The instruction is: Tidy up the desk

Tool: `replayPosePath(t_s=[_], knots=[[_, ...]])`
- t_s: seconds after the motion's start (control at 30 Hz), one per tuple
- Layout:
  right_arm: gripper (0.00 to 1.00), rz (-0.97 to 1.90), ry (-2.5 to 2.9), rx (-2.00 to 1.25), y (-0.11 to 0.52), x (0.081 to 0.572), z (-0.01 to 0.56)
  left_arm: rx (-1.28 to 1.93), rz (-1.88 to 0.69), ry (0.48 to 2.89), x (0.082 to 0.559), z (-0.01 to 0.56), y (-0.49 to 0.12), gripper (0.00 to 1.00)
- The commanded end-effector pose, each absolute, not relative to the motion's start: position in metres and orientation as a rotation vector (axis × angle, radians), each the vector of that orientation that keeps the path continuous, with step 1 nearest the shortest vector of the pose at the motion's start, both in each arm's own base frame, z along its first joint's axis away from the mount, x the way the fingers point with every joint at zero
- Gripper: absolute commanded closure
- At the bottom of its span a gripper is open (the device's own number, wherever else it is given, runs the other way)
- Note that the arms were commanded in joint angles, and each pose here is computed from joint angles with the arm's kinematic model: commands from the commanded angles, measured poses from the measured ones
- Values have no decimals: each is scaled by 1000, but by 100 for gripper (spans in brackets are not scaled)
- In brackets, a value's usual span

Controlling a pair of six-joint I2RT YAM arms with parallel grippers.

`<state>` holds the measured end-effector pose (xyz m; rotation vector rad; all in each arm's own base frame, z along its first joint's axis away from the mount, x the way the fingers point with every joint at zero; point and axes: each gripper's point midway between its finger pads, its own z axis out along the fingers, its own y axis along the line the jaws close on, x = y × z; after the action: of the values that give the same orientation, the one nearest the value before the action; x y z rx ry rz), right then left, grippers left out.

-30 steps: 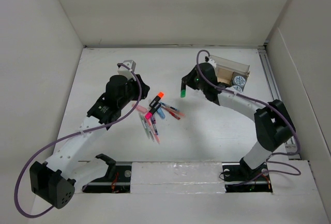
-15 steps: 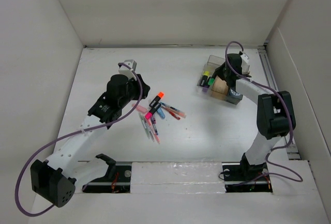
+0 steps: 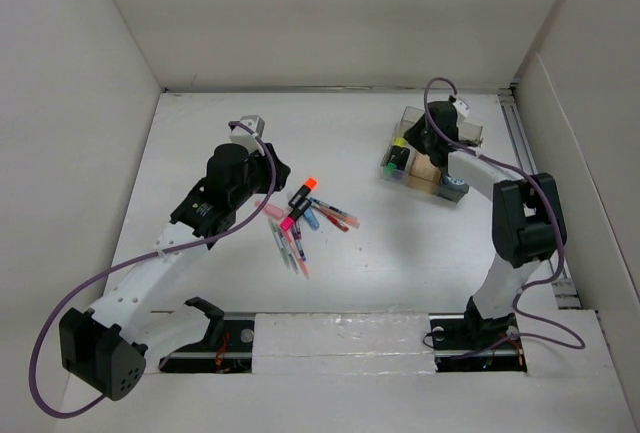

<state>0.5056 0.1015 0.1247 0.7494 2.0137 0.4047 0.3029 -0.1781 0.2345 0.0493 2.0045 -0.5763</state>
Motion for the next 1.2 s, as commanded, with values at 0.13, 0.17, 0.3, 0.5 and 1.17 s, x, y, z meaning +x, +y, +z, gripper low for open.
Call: replayPosePath(t_s=[0.13,0.17,0.3,0.5,1.17], knots=[[100,708,2004,357,257,437,178,55,-598,1923,310,264,-181,75],[100,708,2005,356,258,437,178,55,-599,1921,310,265,-181,75],[98,727,2089,223,319,399,161,44,-587,1935,311,260,-180,75],[45,809,2213,112,374,352,139,19,-565,1913,312,266,-174,75],[46,786,2364,153,403,353,65,29,-585,1897,308,271,-175,75]])
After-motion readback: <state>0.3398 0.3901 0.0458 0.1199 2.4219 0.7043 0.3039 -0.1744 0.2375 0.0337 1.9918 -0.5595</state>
